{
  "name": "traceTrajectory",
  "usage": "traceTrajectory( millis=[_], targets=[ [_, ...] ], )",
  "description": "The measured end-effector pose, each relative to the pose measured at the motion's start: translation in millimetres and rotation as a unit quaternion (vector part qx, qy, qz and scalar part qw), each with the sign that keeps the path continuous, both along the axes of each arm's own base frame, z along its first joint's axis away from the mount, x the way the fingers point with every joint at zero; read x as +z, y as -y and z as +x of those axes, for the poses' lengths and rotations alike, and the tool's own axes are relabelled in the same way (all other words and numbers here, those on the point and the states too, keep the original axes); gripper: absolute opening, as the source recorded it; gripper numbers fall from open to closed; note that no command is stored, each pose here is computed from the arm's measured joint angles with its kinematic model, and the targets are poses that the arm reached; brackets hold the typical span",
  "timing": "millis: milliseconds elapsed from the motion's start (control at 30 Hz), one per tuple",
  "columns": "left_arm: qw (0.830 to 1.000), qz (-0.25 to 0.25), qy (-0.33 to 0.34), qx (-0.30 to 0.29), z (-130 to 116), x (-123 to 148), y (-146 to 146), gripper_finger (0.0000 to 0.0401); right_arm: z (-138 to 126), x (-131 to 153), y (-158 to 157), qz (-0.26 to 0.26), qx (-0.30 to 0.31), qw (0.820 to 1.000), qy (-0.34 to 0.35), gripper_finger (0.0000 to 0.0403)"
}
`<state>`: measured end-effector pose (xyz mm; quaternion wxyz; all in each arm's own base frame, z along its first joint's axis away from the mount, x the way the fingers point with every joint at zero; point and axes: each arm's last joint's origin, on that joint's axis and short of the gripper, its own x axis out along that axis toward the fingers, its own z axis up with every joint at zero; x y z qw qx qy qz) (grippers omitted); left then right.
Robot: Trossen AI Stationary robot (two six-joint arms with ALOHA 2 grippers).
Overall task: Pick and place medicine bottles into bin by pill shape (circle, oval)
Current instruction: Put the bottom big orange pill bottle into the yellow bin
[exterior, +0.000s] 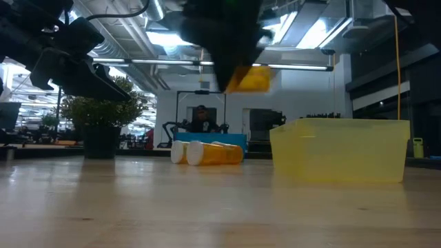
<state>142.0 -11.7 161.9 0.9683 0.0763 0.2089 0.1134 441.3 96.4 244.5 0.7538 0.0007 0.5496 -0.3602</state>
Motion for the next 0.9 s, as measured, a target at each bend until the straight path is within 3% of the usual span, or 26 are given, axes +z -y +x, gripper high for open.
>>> traceTrajectory(
  millis=[67,233,600,900],
  targets=[
    [1.0,0.0,0.0,0.0,0,0,0,0.0169,-7,7,1,-0.026,-0.047,0.998,0.013,0.0213],
    [1.0,0.0,-0.001,0.0,0,0,0,0.0169,-11,7,2,-0.032,-0.089,0.994,0.046,0.0211],
    [1.0,0.0,-0.001,0.0,0,0,0,0.0169,-44,-46,9,-0.031,-0.17,0.984,-0.044,0.0212],
    [1.0,0.0,0.0,0.0,0,0,0,0.0169,-51,-55,11,-0.038,-0.198,0.978,-0.047,0.023]
  ],
)
